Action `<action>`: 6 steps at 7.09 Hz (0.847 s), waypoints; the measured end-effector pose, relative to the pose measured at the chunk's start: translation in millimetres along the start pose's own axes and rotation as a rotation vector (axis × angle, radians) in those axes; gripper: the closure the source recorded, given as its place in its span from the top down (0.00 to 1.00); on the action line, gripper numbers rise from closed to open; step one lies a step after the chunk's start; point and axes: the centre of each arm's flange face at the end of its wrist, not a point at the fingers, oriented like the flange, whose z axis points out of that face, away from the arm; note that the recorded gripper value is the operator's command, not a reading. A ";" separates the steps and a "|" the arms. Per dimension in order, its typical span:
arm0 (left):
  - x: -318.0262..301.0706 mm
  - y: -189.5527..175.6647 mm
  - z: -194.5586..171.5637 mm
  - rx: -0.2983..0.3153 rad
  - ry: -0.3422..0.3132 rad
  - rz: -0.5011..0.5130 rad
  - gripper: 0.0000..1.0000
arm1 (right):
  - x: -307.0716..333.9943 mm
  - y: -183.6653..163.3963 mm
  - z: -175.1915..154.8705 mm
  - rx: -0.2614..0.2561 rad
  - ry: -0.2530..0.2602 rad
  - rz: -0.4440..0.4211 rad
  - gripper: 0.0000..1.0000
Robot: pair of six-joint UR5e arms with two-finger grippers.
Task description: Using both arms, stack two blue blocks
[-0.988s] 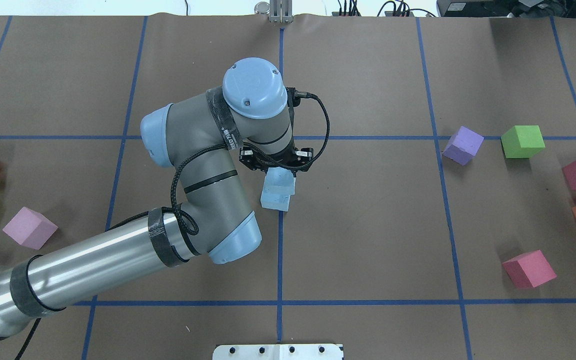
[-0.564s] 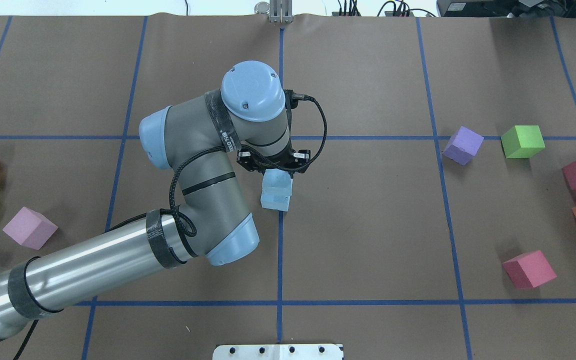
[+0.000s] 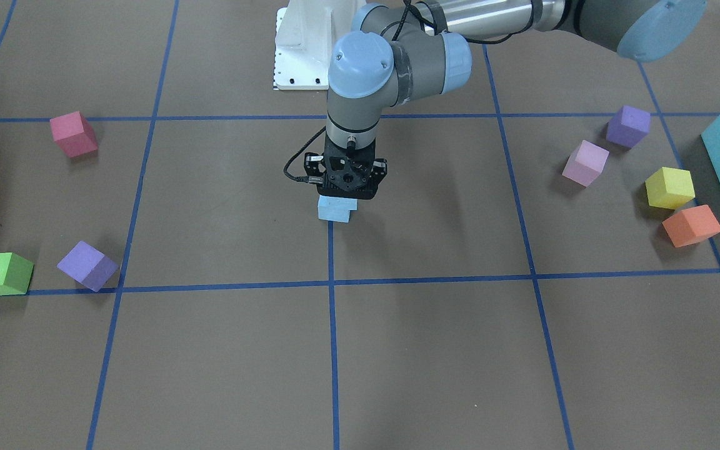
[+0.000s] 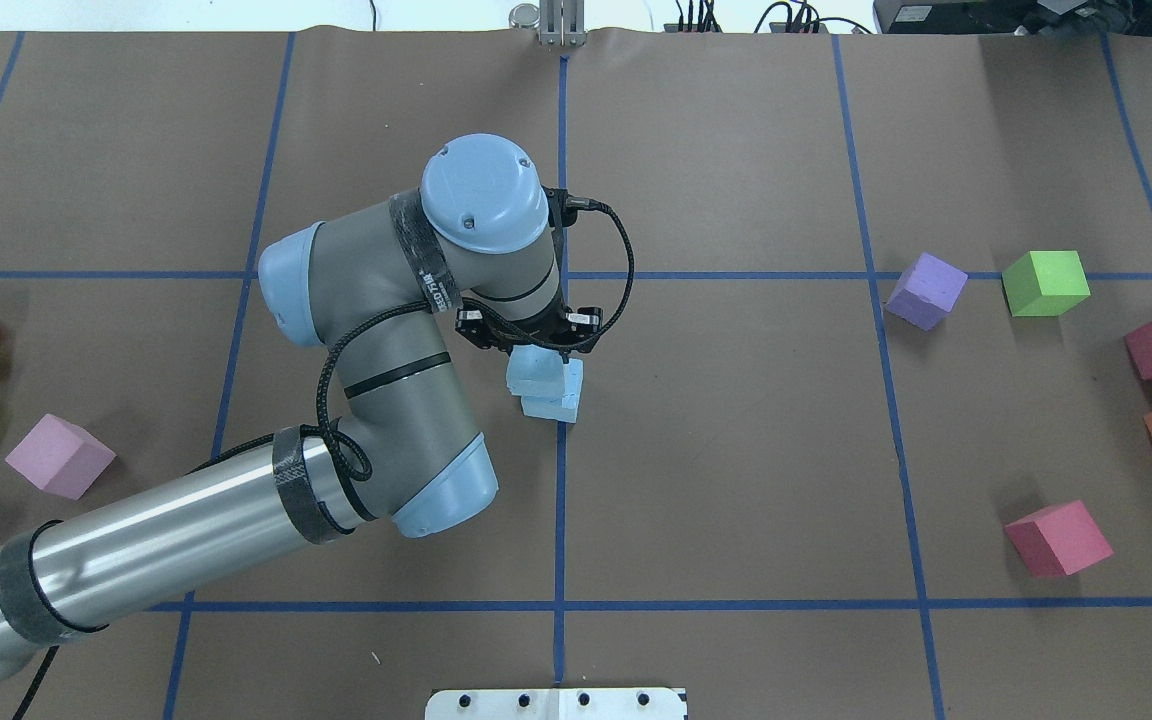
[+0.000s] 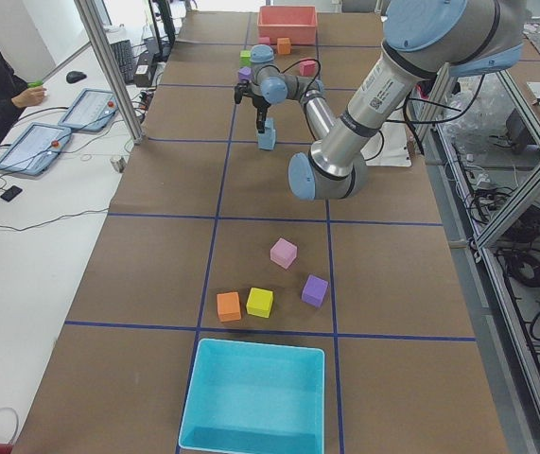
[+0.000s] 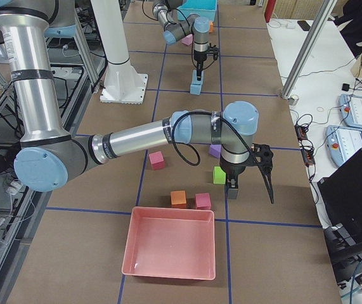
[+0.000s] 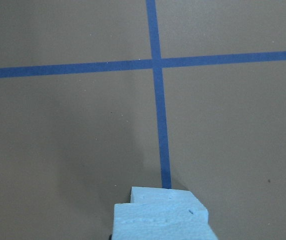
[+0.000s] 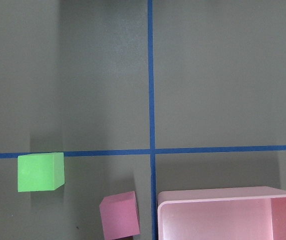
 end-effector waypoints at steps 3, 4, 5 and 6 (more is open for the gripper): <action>6.0 3.1 1.6 0.008 -0.003 0.010 0.57 | 2.8 0.2 -2.7 0.005 0.000 0.005 1.00; 7.5 5.6 4.4 0.016 -0.010 0.014 0.57 | 3.1 0.2 -3.0 0.005 0.000 0.006 1.00; 10.1 9.3 7.4 0.020 -0.014 0.020 0.57 | 3.3 0.2 -3.2 0.006 0.000 0.006 1.00; 11.9 12.3 9.4 0.020 -0.016 0.024 0.57 | 3.4 0.2 -3.3 0.006 0.000 0.006 1.00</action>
